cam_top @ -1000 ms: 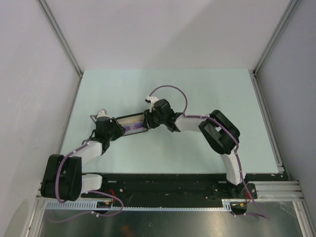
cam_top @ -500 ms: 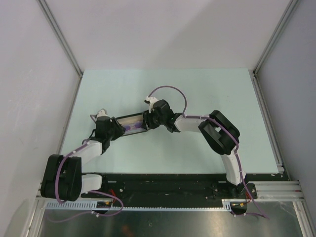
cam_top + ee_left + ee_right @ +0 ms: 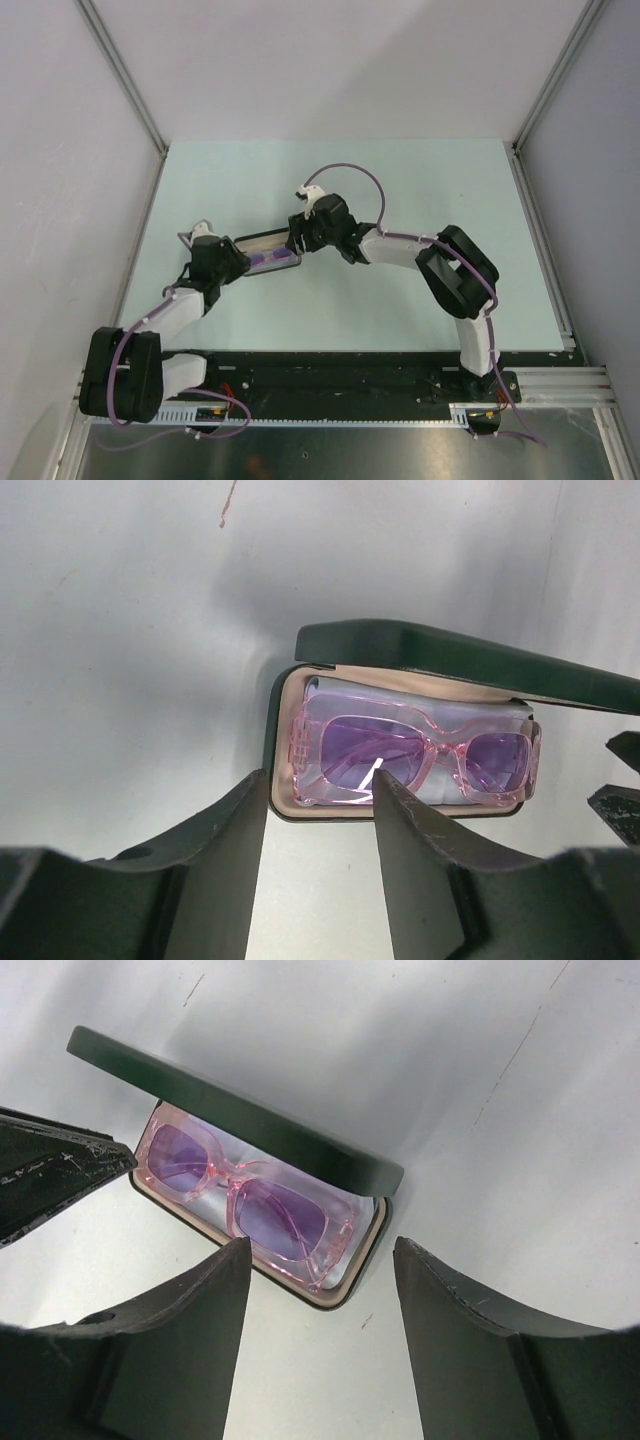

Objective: Organize the sunglasses
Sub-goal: Close the case with sunglasses at the center of the board.

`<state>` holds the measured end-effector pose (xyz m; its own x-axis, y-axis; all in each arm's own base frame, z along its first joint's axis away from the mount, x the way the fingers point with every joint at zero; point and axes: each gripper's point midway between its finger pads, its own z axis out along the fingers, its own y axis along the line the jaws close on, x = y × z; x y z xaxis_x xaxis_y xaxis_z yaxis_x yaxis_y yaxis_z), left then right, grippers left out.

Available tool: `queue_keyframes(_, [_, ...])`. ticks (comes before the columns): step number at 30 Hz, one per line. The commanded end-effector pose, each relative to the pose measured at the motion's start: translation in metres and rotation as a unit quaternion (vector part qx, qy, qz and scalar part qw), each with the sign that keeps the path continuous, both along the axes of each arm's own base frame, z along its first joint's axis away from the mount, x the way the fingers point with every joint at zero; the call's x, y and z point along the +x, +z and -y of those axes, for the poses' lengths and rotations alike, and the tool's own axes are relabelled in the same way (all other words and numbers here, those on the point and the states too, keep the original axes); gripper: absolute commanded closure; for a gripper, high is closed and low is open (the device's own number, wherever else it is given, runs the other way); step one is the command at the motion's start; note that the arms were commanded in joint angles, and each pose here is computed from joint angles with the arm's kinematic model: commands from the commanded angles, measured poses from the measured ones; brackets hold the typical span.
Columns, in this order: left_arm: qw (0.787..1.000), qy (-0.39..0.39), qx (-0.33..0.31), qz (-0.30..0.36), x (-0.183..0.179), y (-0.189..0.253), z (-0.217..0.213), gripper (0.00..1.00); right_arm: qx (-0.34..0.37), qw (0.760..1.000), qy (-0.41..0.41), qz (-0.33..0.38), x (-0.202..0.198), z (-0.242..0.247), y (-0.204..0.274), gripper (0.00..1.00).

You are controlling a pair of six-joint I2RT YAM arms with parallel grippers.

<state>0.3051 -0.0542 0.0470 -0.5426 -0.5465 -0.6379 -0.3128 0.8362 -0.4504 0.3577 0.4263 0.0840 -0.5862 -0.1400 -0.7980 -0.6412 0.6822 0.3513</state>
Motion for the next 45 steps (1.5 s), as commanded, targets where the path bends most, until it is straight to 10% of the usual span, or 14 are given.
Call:
queue_keyframes(1, [0.999,0.020,0.000,0.034,0.011,0.026,-0.003,0.48,0.005,0.999,-0.002,0.035,0.000,0.005,0.038,0.37])
queue_keyframes(9, [0.997,0.023,0.000,0.074,0.004,0.056,-0.007,0.44,0.025,0.997,-0.007,0.067,-0.001,0.013,0.085,0.36])
queue_keyframes(16, [0.993,0.020,-0.063,0.100,0.015,0.096,-0.013,0.20,0.057,0.996,-0.049,0.053,0.025,0.019,0.092,0.29])
queue_keyframes(45, [0.993,-0.025,-0.116,-0.002,0.056,0.054,-0.004,0.19,0.030,0.993,-0.031,-0.112,0.029,-0.030,0.022,0.32])
